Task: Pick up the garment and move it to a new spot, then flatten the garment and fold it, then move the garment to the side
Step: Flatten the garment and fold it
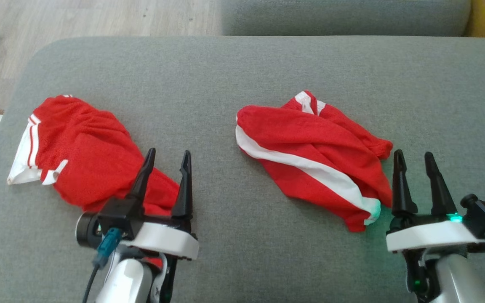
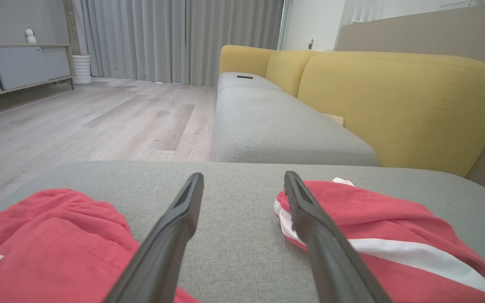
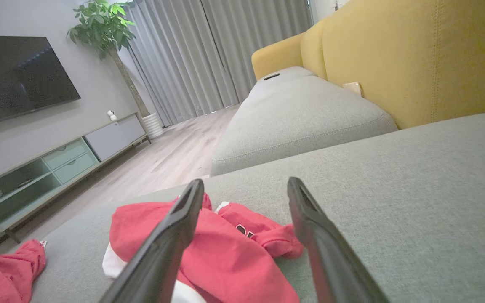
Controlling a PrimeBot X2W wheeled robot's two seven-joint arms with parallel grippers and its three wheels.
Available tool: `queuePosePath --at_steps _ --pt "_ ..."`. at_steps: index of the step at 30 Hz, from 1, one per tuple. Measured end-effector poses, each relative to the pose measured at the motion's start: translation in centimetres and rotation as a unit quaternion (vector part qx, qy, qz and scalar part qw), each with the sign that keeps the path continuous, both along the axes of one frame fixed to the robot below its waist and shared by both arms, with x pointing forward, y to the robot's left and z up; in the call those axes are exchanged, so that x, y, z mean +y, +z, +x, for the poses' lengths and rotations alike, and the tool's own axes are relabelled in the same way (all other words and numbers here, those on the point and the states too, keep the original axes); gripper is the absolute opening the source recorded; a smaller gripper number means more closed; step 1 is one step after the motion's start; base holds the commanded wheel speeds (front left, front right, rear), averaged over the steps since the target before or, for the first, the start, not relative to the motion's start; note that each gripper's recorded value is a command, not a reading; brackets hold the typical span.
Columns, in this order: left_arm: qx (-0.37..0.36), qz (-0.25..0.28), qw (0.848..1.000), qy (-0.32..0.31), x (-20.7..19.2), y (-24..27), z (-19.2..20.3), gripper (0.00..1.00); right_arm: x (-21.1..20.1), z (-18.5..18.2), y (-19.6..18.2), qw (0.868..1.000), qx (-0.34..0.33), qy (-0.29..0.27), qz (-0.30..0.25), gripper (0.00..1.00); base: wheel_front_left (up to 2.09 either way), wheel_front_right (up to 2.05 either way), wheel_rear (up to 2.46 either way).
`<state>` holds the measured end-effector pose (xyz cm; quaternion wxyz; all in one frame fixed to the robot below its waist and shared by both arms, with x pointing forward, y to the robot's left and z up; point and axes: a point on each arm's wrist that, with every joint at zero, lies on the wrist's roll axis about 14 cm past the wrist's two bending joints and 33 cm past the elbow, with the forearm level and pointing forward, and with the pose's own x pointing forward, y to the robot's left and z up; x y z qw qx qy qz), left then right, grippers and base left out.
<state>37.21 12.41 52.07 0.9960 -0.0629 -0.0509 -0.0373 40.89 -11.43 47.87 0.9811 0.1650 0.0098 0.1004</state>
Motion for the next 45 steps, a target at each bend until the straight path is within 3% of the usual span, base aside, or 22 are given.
queuePosePath --at_steps 6,11,18,24,26,30,35,40,45 --pt "-0.002 -0.005 1.0 -0.01 -0.7 0.2 0.3 1.0 -0.9 1.7 -1.5 0.999 0.026 -0.012 -0.027 1.0 0.0 0.0 0.0" --pt "0.007 -0.012 1.0 -0.013 -1.0 -0.3 0.3 1.0 -0.8 4.3 -3.2 0.995 0.086 -0.003 -0.056 1.0 0.0 0.0 0.0" --pt "0.015 -0.015 1.0 -0.005 -0.6 -0.7 0.4 1.0 -0.7 4.6 -8.7 0.973 0.215 0.011 -0.078 1.0 0.0 0.0 0.0" --pt "0.018 -0.016 1.0 0.0 -0.4 -0.9 0.6 1.0 0.9 5.1 -10.3 0.964 0.256 0.031 -0.066 1.0 0.0 0.0 0.0" --pt "0.02 -0.016 1.0 -0.002 -0.5 -1.0 0.6 1.0 1.3 5.5 -10.1 0.964 0.256 0.037 -0.066 0.0 0.0 0.0 0.0" --pt "0.021 -0.016 1.0 0.001 -0.5 -1.1 0.7 1.0 1.1 6.4 -9.4 0.967 0.239 0.036 -0.087 0.0 0.0 0.0 0.0" --pt "0.023 -0.016 1.0 -0.002 -0.7 -1.2 0.8 1.0 -2.5 9.1 -7.0 0.971 0.199 0.005 -0.135 0.0 0.0 0.0 0.0" --pt "0.018 -0.016 1.0 -0.001 -0.6 -0.9 1.2 1.0 -5.2 12.3 -3.4 0.97 0.153 -0.014 -0.191 0.0 0.0 0.0 0.0" --pt "0.019 -0.019 1.0 0.001 -0.4 -0.9 1.3 1.0 -4.9 13.7 -2.1 0.964 0.133 0.002 -0.231 0.0 0.0 0.0 0.0"
